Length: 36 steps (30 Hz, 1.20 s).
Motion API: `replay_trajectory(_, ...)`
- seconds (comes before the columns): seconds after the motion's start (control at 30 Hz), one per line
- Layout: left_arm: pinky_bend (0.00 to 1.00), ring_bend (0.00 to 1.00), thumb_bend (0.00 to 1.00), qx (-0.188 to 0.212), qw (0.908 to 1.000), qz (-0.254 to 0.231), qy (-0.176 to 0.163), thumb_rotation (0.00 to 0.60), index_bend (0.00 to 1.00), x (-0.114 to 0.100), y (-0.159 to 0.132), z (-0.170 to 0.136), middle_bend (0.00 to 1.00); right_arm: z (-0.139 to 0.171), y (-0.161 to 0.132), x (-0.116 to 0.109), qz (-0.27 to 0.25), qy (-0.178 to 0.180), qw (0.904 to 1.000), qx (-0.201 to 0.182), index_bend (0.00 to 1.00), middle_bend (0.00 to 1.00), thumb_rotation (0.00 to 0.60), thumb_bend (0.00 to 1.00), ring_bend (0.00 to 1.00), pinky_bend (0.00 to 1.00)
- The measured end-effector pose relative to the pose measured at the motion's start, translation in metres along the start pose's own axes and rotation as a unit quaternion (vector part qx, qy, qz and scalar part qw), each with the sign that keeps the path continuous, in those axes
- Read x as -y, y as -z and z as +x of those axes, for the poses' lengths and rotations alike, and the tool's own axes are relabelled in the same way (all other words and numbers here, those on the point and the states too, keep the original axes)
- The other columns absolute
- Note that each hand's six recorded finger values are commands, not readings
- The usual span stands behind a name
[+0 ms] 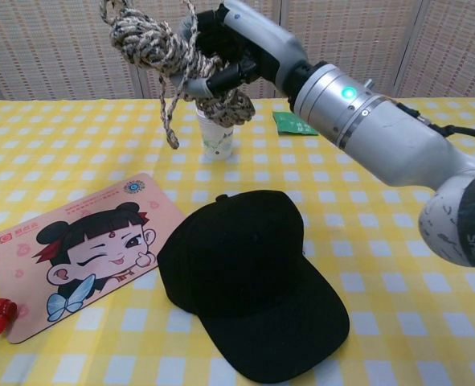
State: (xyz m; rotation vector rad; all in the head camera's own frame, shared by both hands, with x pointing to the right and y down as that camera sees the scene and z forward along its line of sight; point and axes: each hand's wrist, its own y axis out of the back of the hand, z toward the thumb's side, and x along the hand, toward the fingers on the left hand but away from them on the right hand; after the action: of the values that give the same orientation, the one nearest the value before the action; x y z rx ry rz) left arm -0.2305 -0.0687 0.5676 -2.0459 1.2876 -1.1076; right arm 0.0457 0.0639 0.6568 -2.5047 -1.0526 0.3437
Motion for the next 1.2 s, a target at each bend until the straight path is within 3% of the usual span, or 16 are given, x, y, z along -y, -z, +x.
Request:
replay_trajectory(0.33, 0.85, 1.0, 0.45, -0.062, 0.9977, 0.026, -0.002, 0.6, 0.81, -0.007, 0.055, -0.007, 1.0, 0.02, -0.001, -0.033, -0.04, 0.051, 0.9978, -0.017, 0.83, 0.64, 0.6, 0.6, 0.56, 0.66)
replay_trajectory(0.73, 0.85, 1.0, 0.45, -0.113, 0.993, 0.035, 0.001, 0.6, 0.81, -0.009, 0.108, -0.028, 1.0, 0.027, -0.004, -0.069, -0.052, 0.117, 0.9912, -0.031, 0.83, 0.64, 0.6, 0.6, 0.56, 0.66)
replay_trajectory(1.2, 0.85, 1.0, 0.45, -0.123, 0.9912, 0.05, -0.001, 0.6, 0.81, -0.021, 0.135, -0.052, 1.0, 0.028, 0.005, -0.089, -0.036, 0.164, 0.9857, -0.012, 0.84, 0.65, 0.6, 0.6, 0.56, 0.66)
